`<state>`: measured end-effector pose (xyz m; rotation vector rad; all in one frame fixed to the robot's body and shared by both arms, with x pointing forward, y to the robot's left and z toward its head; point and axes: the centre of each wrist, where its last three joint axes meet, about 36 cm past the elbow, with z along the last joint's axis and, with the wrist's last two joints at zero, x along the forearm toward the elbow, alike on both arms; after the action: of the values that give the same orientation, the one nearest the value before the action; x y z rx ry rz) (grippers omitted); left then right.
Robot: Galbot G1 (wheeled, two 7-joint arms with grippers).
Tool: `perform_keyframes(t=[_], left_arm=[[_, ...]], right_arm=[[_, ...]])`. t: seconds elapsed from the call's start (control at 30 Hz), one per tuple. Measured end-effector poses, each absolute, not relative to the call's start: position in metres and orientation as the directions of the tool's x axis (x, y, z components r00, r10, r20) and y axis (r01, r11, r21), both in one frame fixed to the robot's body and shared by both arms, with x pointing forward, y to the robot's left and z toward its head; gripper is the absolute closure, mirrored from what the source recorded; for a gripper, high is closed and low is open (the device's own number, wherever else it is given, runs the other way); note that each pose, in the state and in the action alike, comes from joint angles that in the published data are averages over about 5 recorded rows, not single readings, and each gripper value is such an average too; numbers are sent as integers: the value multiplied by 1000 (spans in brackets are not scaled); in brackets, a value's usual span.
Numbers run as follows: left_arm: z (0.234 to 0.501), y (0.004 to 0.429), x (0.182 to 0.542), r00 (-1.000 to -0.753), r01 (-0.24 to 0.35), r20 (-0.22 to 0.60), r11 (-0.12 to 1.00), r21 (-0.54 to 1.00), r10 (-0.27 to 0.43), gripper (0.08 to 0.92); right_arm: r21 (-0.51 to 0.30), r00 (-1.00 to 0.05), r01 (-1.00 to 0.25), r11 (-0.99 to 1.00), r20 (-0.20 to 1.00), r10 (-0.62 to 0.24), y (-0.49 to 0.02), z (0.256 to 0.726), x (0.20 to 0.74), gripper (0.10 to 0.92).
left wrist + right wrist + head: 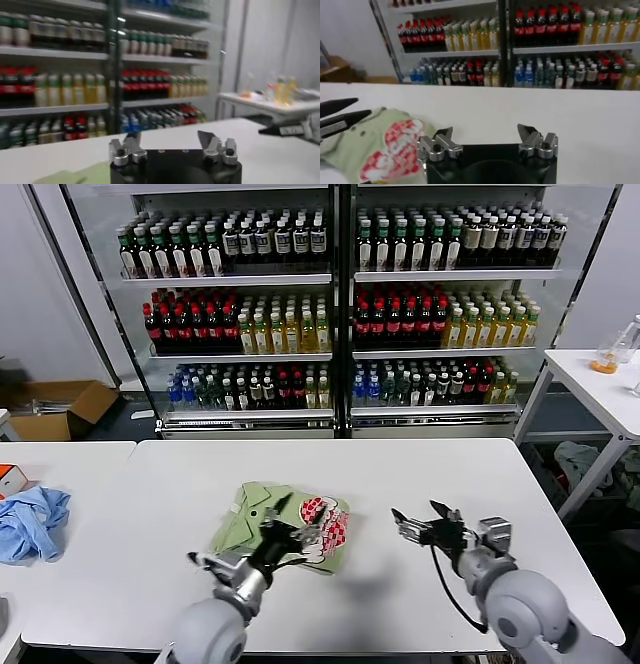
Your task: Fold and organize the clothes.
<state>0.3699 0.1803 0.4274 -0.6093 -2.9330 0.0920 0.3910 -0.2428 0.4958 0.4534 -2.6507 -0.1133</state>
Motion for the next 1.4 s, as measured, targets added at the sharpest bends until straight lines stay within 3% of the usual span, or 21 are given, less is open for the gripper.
perform_keyframes(t=[0.13, 0.27, 0.5, 0.6, 1.07, 1.3, 1.4], left_arm=[[429, 206, 355, -945, 296, 114, 949, -111, 308, 184], [431, 228, 340, -967, 214, 111, 970, -117, 227, 177], [431, 250, 320, -983, 121, 122, 986, -114, 134, 177], [430, 254, 314, -985, 99, 128, 989, -113, 114, 177], [429, 267, 303, -988, 53, 142, 994, -97, 67, 177], [427, 270, 304, -987, 48, 149, 995, -91, 61, 177], [426, 270, 305, -987, 48, 152, 995, -90, 61, 177]], right_arm=[[234, -826, -313, 921, 412, -385, -214, 485, 404, 200], [302, -803, -314, 900, 422, -421, -186, 472, 417, 200], [364, -785, -275, 890, 450, -426, -147, 450, 440, 200], [375, -781, -253, 892, 464, -417, -134, 441, 448, 238], [365, -777, -180, 913, 517, -360, -109, 417, 477, 641], [319, -772, -180, 930, 540, -335, -107, 410, 492, 840], [287, -772, -185, 940, 550, -320, -109, 409, 500, 888]])
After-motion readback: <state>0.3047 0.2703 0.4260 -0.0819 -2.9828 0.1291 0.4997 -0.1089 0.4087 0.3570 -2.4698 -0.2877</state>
